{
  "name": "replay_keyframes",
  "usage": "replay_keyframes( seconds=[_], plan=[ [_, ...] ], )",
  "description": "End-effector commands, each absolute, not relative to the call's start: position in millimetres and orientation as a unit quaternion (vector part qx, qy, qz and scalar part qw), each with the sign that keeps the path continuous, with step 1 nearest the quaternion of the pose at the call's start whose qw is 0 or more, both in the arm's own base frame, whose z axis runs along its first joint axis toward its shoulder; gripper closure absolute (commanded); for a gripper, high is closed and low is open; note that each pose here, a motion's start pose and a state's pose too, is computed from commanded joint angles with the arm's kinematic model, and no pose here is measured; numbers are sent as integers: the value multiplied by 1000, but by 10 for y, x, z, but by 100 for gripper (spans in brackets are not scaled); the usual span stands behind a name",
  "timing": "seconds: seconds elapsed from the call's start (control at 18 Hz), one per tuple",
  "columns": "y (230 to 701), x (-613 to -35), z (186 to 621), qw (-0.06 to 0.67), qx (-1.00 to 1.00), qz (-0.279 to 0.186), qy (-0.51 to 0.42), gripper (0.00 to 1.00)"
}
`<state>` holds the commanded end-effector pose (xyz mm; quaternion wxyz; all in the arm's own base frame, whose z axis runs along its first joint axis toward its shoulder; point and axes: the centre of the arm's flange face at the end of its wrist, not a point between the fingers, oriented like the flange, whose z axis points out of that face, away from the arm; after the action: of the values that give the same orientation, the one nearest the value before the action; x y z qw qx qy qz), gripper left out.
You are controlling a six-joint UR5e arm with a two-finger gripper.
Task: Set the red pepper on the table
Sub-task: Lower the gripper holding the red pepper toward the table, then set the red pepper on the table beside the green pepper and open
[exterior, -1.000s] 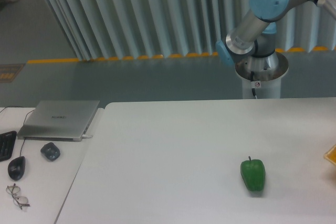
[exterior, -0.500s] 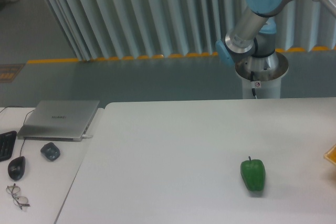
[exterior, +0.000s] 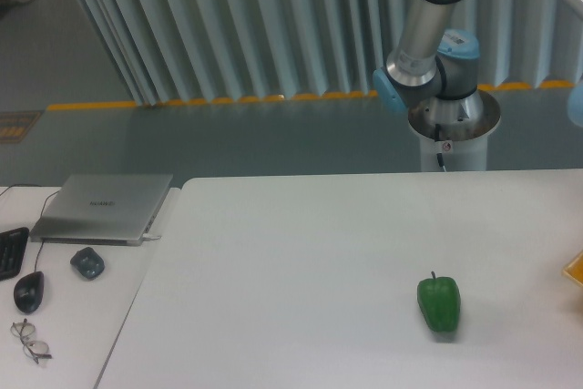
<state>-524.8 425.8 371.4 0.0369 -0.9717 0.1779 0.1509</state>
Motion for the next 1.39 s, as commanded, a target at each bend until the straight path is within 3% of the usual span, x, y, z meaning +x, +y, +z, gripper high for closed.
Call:
replay_keyframes(
  seconds=[0.56, 0.89, 1.17, 1.39],
  plan=[
    [5076, -4477, 3674, 63, -981, 140, 120, 68],
    [5603, -4074, 2969, -1, -984, 130, 119, 68],
    [5707, -3859, 2860, -2, -984, 120, 132, 67],
    [5737, -3753, 2699, -8, -984, 108, 141, 53]
  ],
)
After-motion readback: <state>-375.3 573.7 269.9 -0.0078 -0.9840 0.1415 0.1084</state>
